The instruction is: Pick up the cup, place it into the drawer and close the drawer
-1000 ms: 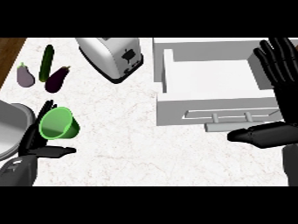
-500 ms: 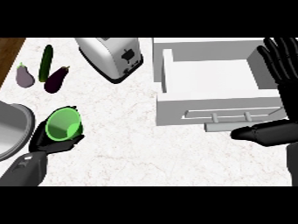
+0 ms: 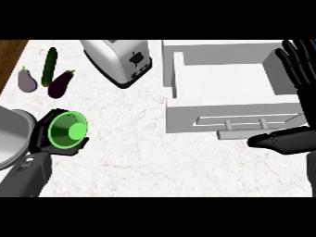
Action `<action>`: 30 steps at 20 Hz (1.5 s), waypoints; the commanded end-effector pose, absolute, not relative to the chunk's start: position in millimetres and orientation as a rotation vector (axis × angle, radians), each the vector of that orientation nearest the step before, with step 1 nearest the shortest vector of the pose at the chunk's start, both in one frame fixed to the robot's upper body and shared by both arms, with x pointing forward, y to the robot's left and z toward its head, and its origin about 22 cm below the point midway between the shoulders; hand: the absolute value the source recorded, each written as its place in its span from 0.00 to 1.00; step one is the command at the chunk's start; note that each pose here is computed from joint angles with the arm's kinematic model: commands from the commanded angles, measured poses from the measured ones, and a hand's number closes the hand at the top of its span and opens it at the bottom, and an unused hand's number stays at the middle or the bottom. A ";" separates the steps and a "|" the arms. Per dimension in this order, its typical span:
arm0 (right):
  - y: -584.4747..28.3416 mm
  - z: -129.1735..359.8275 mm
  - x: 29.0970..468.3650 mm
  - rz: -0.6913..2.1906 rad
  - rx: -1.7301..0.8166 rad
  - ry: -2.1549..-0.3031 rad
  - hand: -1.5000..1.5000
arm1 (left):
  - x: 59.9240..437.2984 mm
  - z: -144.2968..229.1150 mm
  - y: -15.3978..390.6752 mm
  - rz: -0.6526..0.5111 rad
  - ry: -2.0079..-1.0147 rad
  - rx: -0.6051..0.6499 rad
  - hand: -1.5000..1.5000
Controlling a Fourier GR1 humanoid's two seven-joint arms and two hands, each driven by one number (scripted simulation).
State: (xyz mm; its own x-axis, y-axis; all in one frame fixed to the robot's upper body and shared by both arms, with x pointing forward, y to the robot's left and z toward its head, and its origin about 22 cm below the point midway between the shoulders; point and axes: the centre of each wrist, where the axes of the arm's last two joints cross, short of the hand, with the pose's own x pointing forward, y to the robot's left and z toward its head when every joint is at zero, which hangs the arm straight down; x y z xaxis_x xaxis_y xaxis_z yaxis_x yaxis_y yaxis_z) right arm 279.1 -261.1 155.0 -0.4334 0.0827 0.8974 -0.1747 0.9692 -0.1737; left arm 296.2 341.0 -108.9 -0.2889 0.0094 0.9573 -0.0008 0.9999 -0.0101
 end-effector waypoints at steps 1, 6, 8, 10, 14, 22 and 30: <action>-275.7 150.3 279.8 0.279 0.058 -2.007 0.00 | 302.5 -103.4 339.5 0.103 -2.059 -0.171 1.00; -273.2 153.7 276.3 0.277 0.038 -1.993 0.00 | 309.7 -116.5 280.2 0.260 -2.073 -0.003 1.00; -272.2 155.0 272.6 0.284 0.029 -1.980 0.00 | 316.4 -110.5 277.2 0.223 -2.110 -0.069 1.00; -277.9 147.0 265.5 0.268 0.037 -1.977 0.00 | 337.5 -92.7 252.8 0.165 -2.125 -0.126 1.00; -267.5 144.4 263.5 0.264 0.021 -1.964 0.00 | 365.2 -56.6 230.1 0.081 -2.147 -0.197 1.00; -284.6 168.0 276.7 0.264 -0.014 -1.967 0.00 | 416.0 50.6 157.4 -0.050 -2.171 -0.314 1.00; -287.3 139.2 271.1 0.243 -0.010 -1.999 0.00 | 416.9 132.3 93.7 -0.160 -2.139 -0.271 1.00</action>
State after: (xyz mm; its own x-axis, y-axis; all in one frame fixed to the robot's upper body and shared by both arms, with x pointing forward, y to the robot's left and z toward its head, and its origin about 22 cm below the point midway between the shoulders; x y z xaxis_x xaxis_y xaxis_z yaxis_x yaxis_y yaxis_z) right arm 272.9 -280.6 150.0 -0.4129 0.1163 0.9033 -0.1130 0.9776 -0.1775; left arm 421.5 120.6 100.4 -0.5486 0.1510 0.8223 0.2350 0.9718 -0.0217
